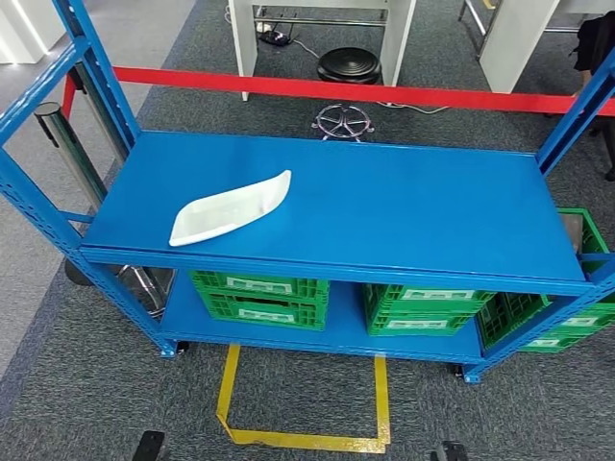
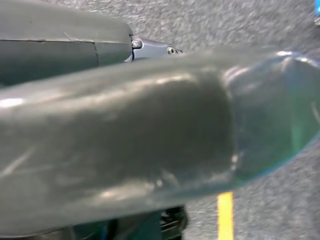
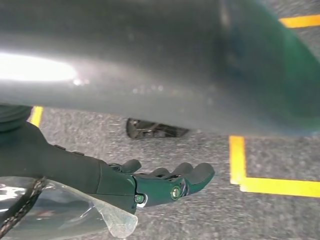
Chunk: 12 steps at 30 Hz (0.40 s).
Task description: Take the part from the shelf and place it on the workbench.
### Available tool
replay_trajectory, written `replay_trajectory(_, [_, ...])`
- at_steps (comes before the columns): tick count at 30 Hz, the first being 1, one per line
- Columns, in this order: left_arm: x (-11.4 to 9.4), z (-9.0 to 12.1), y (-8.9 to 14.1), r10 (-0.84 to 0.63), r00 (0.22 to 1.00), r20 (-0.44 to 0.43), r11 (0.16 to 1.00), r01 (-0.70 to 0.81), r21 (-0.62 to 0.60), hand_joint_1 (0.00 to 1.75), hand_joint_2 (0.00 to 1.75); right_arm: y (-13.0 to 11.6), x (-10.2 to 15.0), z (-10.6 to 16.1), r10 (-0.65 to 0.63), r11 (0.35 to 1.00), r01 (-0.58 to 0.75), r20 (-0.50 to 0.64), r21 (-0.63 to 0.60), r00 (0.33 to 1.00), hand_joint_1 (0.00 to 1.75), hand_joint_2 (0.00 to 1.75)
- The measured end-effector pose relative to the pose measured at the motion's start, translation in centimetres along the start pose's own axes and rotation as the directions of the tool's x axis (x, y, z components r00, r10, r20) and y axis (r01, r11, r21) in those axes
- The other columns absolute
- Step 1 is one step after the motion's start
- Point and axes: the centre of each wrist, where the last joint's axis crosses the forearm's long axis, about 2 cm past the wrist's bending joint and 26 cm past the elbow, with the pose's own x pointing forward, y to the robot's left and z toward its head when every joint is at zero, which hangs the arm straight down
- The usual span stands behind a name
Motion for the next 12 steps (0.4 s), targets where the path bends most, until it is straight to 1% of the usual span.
replay_trajectory(12, [-2.4, 0.4, 1.0, -0.090, 0.978, -0.190, 0.995, 0.079, -0.062, 0.00, 0.00, -1.2, -2.1, -0.5, 0.069, 0.997, -0.072, -0.155, -0.010, 0.985, 0.00, 0.00])
